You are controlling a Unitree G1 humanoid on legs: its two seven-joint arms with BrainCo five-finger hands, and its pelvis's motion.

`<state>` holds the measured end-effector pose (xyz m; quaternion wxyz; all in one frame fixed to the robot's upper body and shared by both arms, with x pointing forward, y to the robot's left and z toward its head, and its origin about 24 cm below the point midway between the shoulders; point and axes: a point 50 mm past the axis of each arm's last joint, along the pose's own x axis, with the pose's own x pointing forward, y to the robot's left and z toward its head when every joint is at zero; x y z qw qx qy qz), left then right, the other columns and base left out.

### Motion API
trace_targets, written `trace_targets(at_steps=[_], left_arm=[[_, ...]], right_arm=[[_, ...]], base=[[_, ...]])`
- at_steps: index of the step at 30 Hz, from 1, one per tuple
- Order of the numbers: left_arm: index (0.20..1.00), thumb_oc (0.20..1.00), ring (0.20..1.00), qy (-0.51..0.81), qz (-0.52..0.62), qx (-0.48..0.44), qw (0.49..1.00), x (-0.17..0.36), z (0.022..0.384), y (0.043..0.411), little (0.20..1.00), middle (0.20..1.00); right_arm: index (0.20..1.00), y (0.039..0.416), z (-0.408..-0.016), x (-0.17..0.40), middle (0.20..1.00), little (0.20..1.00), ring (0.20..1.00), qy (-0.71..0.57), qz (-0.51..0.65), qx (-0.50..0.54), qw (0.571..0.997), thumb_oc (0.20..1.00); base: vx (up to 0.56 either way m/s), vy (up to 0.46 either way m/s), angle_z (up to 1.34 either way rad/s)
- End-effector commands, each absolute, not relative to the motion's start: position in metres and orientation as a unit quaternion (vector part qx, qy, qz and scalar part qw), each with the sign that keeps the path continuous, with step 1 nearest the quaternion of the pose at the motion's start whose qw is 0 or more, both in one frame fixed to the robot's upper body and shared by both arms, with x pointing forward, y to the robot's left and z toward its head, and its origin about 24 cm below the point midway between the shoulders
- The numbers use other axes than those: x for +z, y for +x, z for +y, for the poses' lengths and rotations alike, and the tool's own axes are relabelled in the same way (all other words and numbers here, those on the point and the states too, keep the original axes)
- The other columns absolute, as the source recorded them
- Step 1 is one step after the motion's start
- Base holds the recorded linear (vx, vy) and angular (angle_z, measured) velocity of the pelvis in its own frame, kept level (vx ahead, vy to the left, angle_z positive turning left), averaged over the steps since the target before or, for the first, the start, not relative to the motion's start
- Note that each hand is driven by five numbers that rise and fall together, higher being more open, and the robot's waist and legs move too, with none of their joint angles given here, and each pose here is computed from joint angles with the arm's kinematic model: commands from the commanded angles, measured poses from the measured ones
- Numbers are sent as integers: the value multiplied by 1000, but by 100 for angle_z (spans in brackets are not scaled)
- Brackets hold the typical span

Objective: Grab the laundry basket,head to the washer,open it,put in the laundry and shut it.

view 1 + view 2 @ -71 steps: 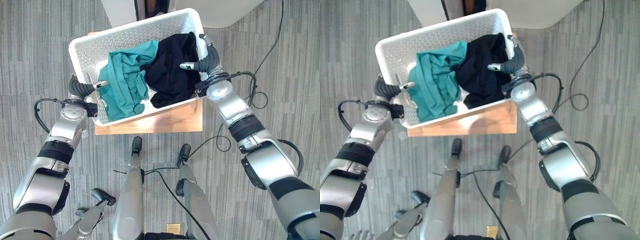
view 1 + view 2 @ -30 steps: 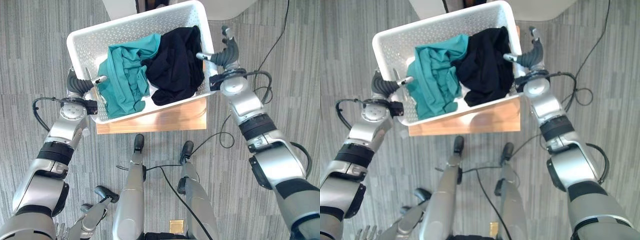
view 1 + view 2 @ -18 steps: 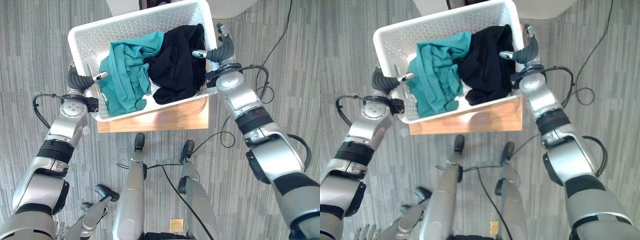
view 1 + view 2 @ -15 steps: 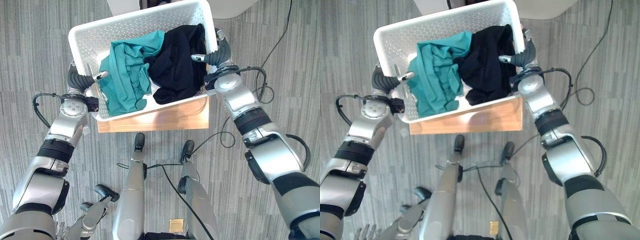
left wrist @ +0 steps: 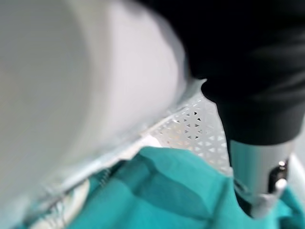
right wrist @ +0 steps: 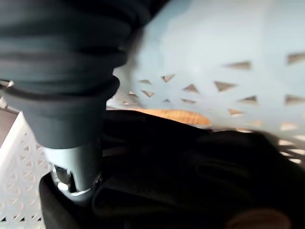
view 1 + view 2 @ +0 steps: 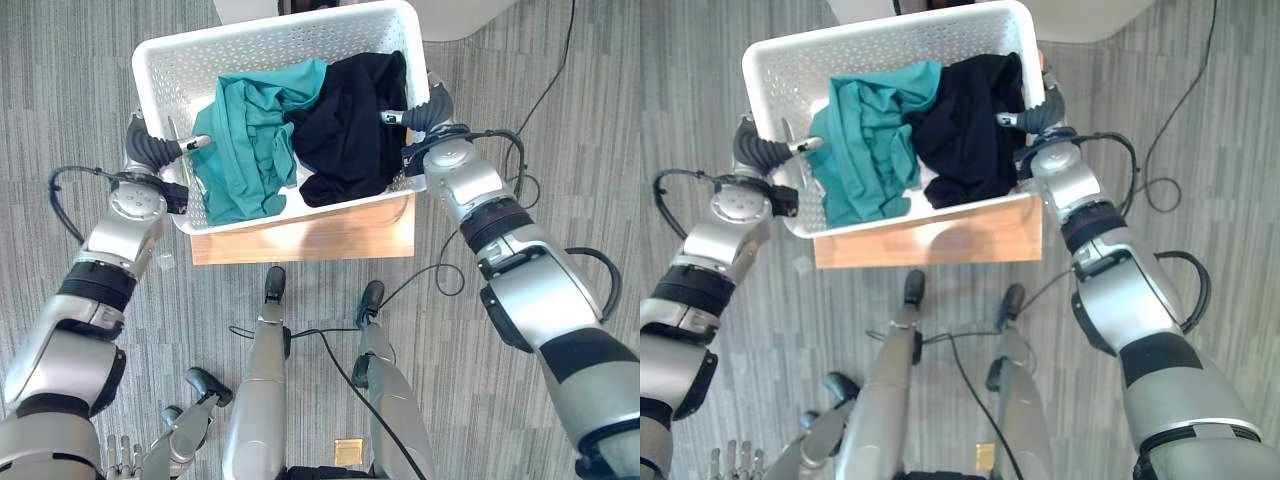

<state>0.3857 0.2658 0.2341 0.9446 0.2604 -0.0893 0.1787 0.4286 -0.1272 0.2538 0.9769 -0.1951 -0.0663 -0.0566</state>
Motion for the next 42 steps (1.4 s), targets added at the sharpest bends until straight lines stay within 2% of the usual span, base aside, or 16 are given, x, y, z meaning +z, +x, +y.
trace_targets(at_steps=[1, 7, 8, 9, 10, 11, 12, 13, 14, 15, 24, 42], left_arm=[[1000, 1000, 1000, 372, -71, 190, 906, 238, 275, 390, 1000, 1000], [1000, 1000, 1000, 428, -41, 231, 873, 251, 298, 391, 1000, 1000], [1000, 1000, 1000, 428, -41, 231, 873, 251, 298, 391, 1000, 1000], [1000, 1000, 1000, 428, -37, 230, 873, 251, 299, 391, 1000, 1000], [1000, 1000, 1000, 428, -36, 229, 873, 251, 300, 391, 1000, 1000], [1000, 1000, 1000, 432, -38, 226, 872, 251, 298, 392, 1000, 1000], [1000, 1000, 1000, 432, -38, 226, 872, 251, 298, 392, 1000, 1000], [912, 912, 912, 432, -38, 225, 873, 251, 298, 392, 912, 912], [573, 573, 573, 431, -38, 222, 874, 251, 296, 393, 573, 573], [200, 200, 200, 430, -43, 221, 874, 252, 295, 393, 200, 200], [200, 200, 200, 439, -68, 212, 870, 258, 288, 391, 200, 200], [200, 200, 200, 524, -129, 176, 823, 272, 274, 380, 200, 200]], right_arm=[[1000, 428, -99, 240, 1000, 1000, 1000, -199, -51, 10, 979, 1000], [1000, 423, -73, 243, 1000, 1000, 1000, -215, -78, 67, 971, 1000], [931, 423, -73, 243, 931, 931, 931, -215, -78, 67, 971, 931], [589, 421, -69, 244, 589, 589, 589, -225, -84, 76, 968, 589], [442, 421, -69, 244, 442, 442, 442, -230, -87, 78, 966, 442], [200, 421, -68, 245, 200, 200, 200, -234, -89, 79, 965, 200], [200, 421, -68, 245, 200, 200, 200, -234, -89, 79, 965, 200], [200, 421, -67, 245, 200, 200, 200, -236, -91, 79, 964, 200], [200, 420, -67, 246, 200, 200, 200, -242, -93, 80, 962, 200], [200, 420, -66, 246, 200, 200, 200, -249, -96, 80, 960, 200], [200, 416, -63, 251, 200, 200, 200, -239, -120, 82, 960, 200], [200, 414, -100, 248, 200, 200, 200, -221, -131, 45, 965, 200]], base=[[0, 0, 0], [-20, -17, -6], [-19, -22, -5], [-18, -19, -3], [0, 0, 0], [0, 0, 0], [0, 0, 0], [0, 0, 0], [0, 0, 0], [0, 0, 0], [0, 0, 0], [9, -6, 0]])
